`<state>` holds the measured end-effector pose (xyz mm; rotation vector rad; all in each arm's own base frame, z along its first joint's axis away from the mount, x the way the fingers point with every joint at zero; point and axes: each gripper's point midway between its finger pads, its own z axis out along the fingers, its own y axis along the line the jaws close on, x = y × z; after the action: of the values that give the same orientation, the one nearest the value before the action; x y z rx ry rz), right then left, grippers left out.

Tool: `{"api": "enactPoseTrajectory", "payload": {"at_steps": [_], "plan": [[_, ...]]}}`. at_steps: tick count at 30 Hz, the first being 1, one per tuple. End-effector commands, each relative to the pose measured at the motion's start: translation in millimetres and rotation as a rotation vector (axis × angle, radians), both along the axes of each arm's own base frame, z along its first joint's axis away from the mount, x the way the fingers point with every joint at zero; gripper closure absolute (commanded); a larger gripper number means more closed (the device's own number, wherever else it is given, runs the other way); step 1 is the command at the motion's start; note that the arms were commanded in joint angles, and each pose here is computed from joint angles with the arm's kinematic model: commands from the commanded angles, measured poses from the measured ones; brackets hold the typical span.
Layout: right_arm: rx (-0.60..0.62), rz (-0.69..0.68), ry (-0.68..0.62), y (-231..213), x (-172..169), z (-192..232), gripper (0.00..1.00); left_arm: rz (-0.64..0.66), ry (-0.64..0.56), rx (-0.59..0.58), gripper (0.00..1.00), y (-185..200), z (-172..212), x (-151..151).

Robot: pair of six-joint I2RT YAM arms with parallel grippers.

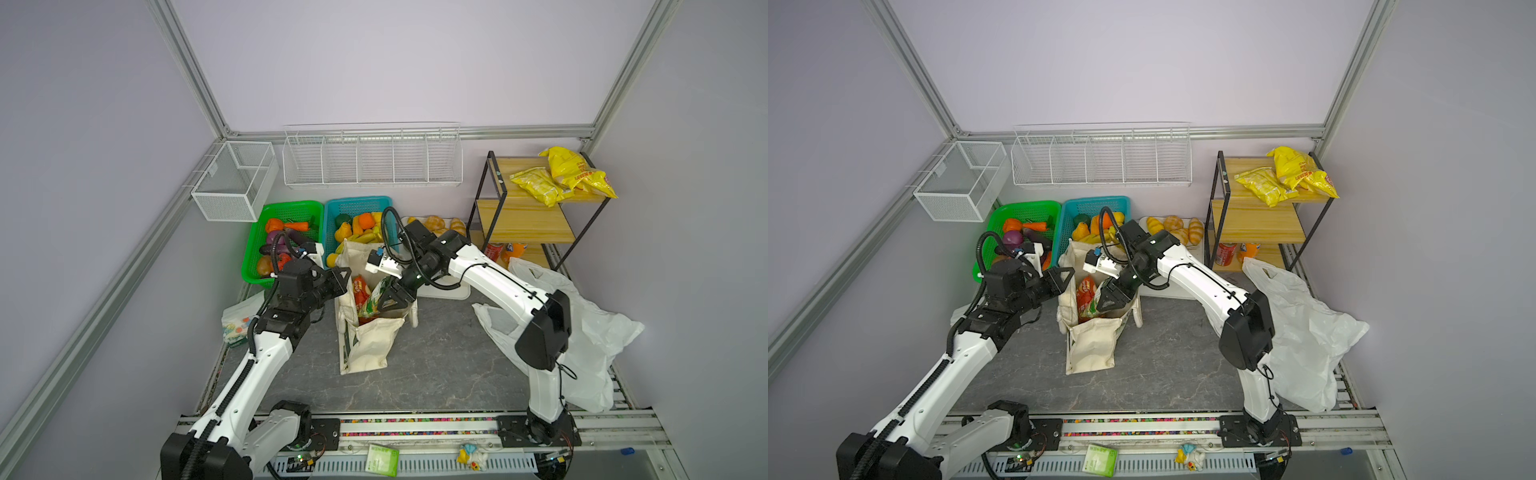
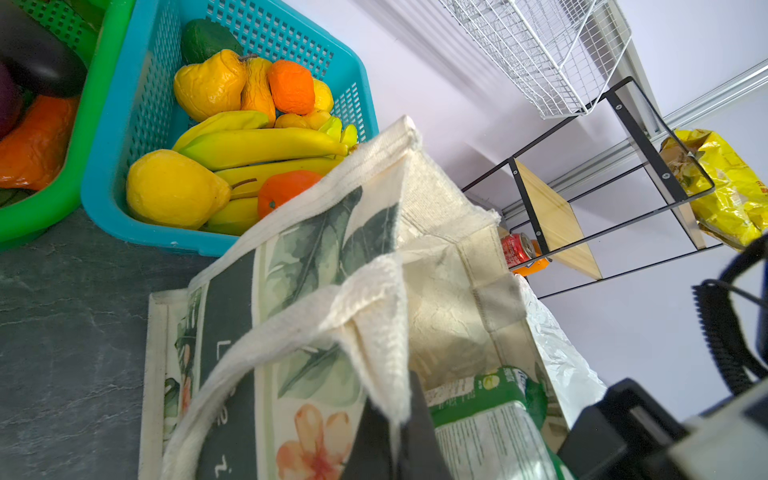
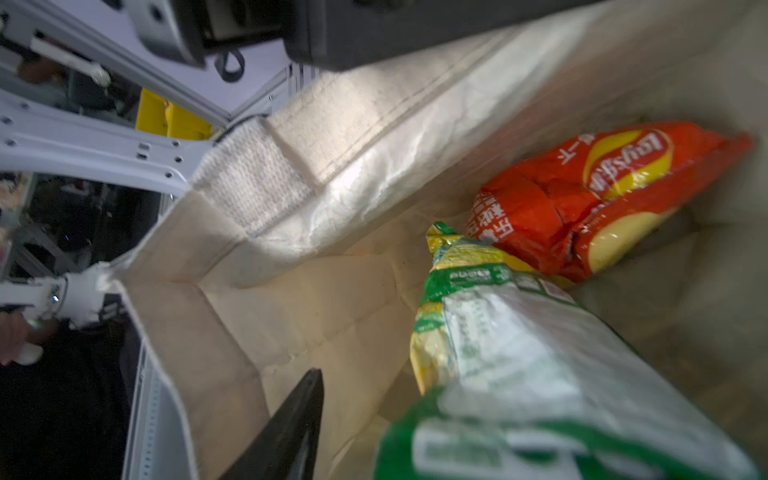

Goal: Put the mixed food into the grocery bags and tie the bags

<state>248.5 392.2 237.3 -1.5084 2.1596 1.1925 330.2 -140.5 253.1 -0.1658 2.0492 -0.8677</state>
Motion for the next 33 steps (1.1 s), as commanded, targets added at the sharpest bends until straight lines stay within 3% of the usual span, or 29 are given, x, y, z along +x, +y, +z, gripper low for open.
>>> {"api": "enactPoseTrajectory", "payload": {"at_steps": [1,5,9,12,16,20,26,27,31,33], "plan": [[0.253,-0.103,-0.088,-18.5,17.7,68.6,0.43,0.015,-0.060,0.003,1.00,3.5,15.1,4.3],[0.253,-0.267,-0.123,-41.3,36.7,62.9,0.40,0.011,-0.059,0.001,1.00,2.5,14.5,4.9],[0.003,-0.528,-0.214,-64.9,75.1,27.6,0.38,0.012,-0.060,-0.002,1.00,2.4,14.7,5.7],[-0.097,-0.641,-0.207,-73.1,93.9,5.4,0.38,0.010,-0.061,-0.003,1.00,1.9,15.1,5.6],[-0.069,-0.690,-0.175,-56.8,109.2,-3.9,0.40,0.007,-0.060,-0.006,1.00,1.3,14.9,5.6],[-0.052,-0.725,-0.150,-42.7,127.2,-10.7,0.51,0.004,-0.061,-0.009,1.00,1.2,15.6,4.3],[-0.063,-0.737,-0.119,-33.9,138.1,-25.5,0.52,0.002,-0.065,-0.010,1.00,0.9,17.2,3.7],[-0.072,-0.734,-0.113,-32.7,138.1,-28.8,0.55,0.002,-0.067,-0.012,1.00,0.9,18.1,3.7],[-0.116,-0.714,-0.135,-41.8,133.2,-26.0,0.84,-0.002,-0.065,-0.013,1.00,0.4,19.1,2.8],[-0.096,-0.702,-0.162,-47.5,125.8,-7.1,0.91,-0.010,-0.066,-0.016,1.00,-0.2,23.4,-0.5]]}}
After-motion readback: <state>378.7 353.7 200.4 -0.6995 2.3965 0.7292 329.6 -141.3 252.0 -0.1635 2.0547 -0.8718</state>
